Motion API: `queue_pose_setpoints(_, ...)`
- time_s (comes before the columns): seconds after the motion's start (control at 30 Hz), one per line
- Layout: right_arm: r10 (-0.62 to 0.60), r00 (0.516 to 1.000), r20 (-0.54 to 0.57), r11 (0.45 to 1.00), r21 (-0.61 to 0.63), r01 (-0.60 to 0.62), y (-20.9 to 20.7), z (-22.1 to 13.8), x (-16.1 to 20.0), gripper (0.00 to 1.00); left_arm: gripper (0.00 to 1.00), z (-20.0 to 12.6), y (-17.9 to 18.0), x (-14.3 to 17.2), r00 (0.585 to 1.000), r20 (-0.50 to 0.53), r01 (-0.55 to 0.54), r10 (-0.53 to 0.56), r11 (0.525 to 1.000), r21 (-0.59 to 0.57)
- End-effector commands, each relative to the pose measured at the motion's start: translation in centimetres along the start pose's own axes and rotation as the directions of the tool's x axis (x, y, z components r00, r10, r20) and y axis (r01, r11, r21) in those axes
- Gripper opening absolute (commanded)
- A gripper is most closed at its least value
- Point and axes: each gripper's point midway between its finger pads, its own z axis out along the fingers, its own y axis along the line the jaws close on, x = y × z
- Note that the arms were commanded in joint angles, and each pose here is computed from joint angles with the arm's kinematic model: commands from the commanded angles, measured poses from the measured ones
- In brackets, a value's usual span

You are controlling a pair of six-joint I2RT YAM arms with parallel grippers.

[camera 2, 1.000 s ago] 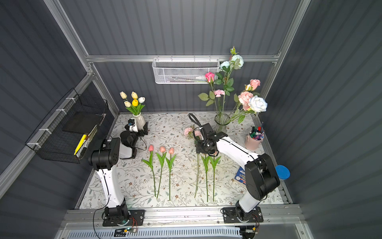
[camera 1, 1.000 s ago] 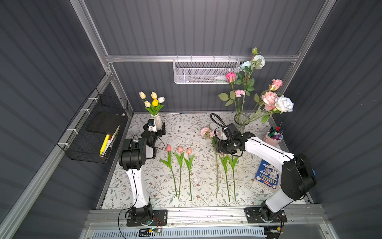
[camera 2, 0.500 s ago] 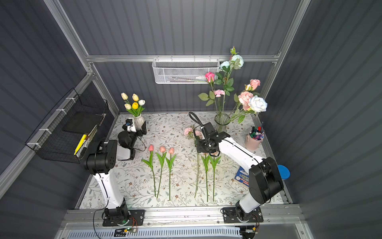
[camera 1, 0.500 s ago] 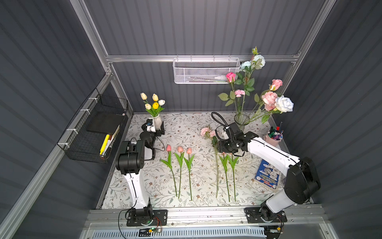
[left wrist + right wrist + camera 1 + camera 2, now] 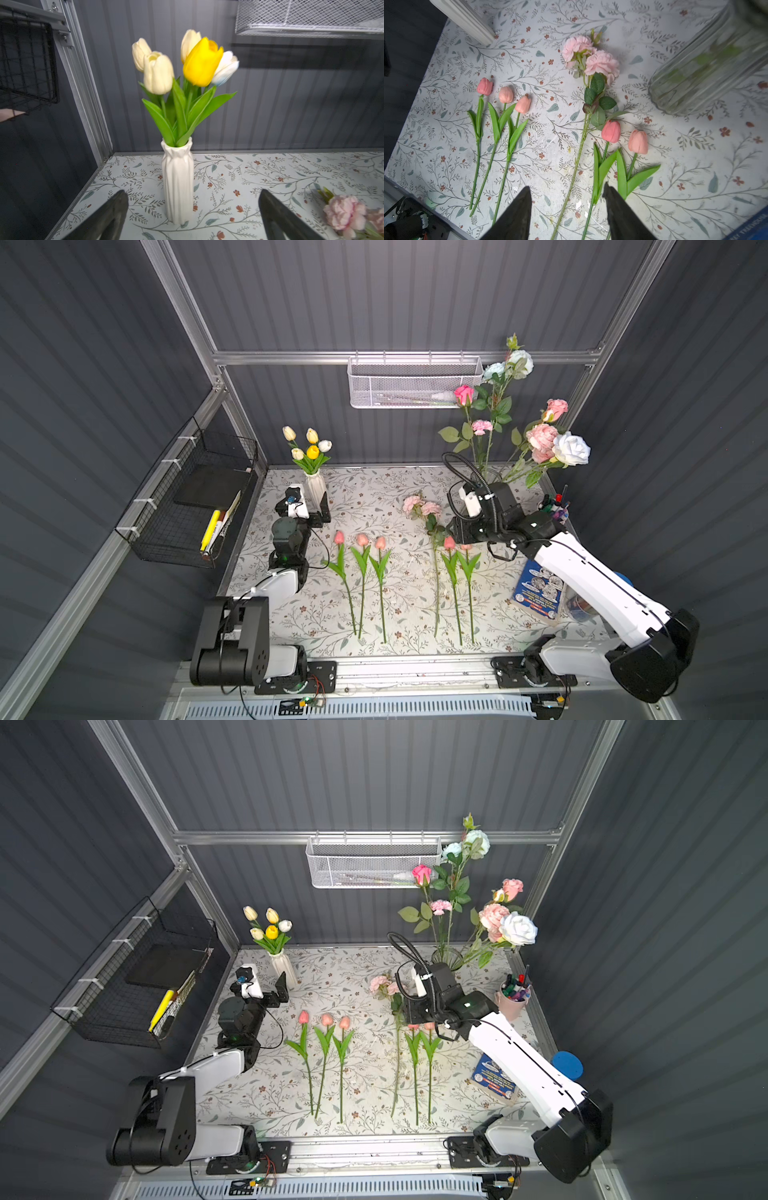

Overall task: Pick out pink flowers from the vase
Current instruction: Place the vase at the center of the board, then pick up the flower from the vase.

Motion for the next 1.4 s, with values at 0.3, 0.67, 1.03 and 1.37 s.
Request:
queue_pose_setpoints(0.3,0.021,0.920,0.392,0.945,0.292,-0.145,-4.1,-12.4,-13.1,0.73,0.99,-7.1,-7.7,-2.8,0.954,-0.299,0.040,-0.019,0.997,0.063)
queue_pose_setpoints(0.67,0.078,0.946,0.313,0.965,0.214,-0.150,-6.5,-6.8,-17.6,0.51,0.99,-8.6,-15.1,0.3,0.892,-0.452,0.198,0.017,0.883,0.424)
queue_pose_setpoints(1.03,0.089,0.971,0.223,0.963,0.230,-0.141,-10.3,-1.3,-18.1,0.30,0.99,-9.5,-15.4,1.6,0.881,-0.472,0.234,-0.005,0.873,0.427)
queue_pose_setpoints(1.37,-0.022,0.967,0.255,0.934,0.349,-0.071,-12.5,1.7,-19.8,0.27,0.99,-10.1,-15.8,1.0,0.897,-0.442,0.208,0.010,0.873,0.442)
